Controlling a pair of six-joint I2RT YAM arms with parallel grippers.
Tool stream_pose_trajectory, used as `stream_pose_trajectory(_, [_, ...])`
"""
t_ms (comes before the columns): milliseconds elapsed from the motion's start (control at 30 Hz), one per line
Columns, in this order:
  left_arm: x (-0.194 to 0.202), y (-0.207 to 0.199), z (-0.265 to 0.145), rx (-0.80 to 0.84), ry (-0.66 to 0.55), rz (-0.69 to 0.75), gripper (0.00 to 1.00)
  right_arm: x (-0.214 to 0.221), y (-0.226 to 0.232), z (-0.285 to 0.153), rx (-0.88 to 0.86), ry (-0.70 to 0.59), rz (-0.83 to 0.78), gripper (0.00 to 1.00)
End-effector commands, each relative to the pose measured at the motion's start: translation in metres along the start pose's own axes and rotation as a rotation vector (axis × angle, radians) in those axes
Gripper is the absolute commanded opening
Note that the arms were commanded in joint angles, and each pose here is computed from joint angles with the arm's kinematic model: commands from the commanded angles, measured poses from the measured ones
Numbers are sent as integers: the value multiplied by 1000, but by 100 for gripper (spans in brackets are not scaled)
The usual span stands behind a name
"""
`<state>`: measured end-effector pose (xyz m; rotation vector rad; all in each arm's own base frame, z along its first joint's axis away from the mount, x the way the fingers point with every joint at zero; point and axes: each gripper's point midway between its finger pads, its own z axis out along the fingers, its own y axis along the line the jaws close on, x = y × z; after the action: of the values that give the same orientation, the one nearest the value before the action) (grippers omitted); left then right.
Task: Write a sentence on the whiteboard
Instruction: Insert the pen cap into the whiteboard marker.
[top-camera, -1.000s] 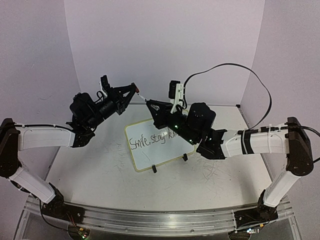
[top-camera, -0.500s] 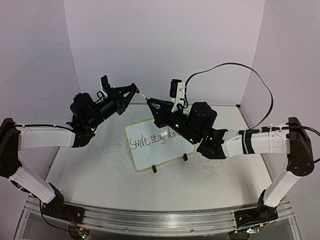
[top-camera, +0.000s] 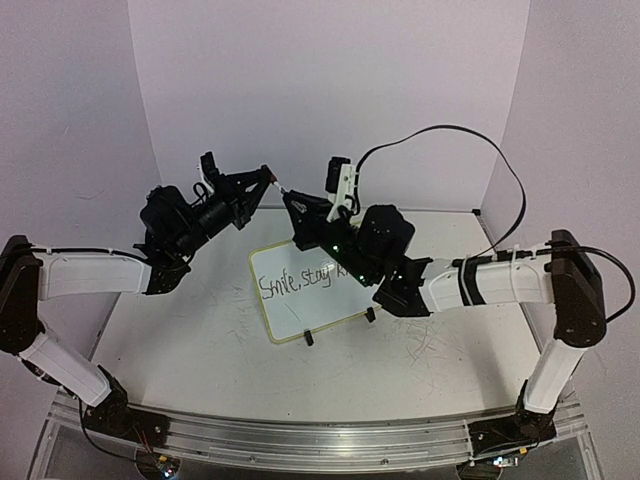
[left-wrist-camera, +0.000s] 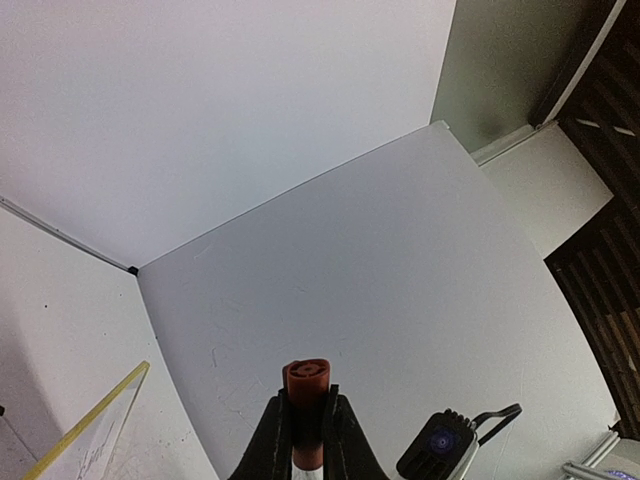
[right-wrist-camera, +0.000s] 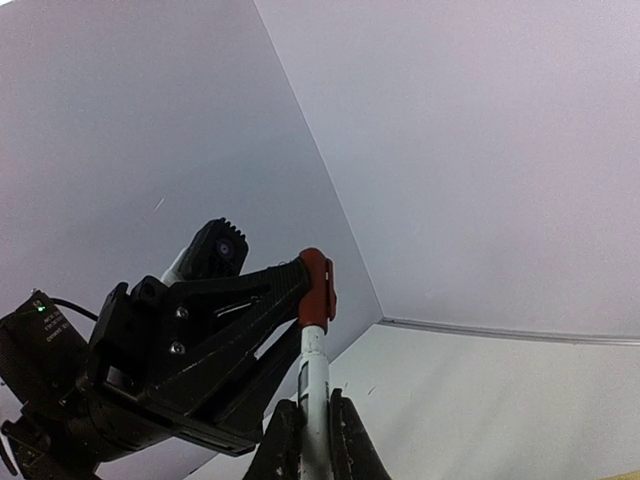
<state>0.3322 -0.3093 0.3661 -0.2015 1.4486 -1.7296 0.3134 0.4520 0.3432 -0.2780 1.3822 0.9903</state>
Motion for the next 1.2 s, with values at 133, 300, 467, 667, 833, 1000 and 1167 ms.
stream_pose_trajectory(133, [1,-25,7,95,10,-15,0,-17,6,26,157,-257,-146,0])
stream_pose_trajectory(300, [6,-16,4,70,11,-31,0,-14,6,43,239,-350,-274,0])
stream_pose_trajectory(467, [16,-13,-2,60,24,4,0,-27,22,58,116,-308,-262,0])
stream_pose_trajectory(667, [29,-9,-10,54,65,18,0,-48,32,61,-162,-222,-82,0])
stream_pose_trajectory(833, [45,-10,-12,52,88,26,0,-62,50,66,-315,-209,-4,0])
stream_pose_trajectory(1000, [45,-12,-11,53,70,50,0,-51,48,77,-217,-180,-94,0])
stream_pose_trajectory(1167, [30,-14,-11,15,27,106,12,-57,20,54,-54,-177,-221,0])
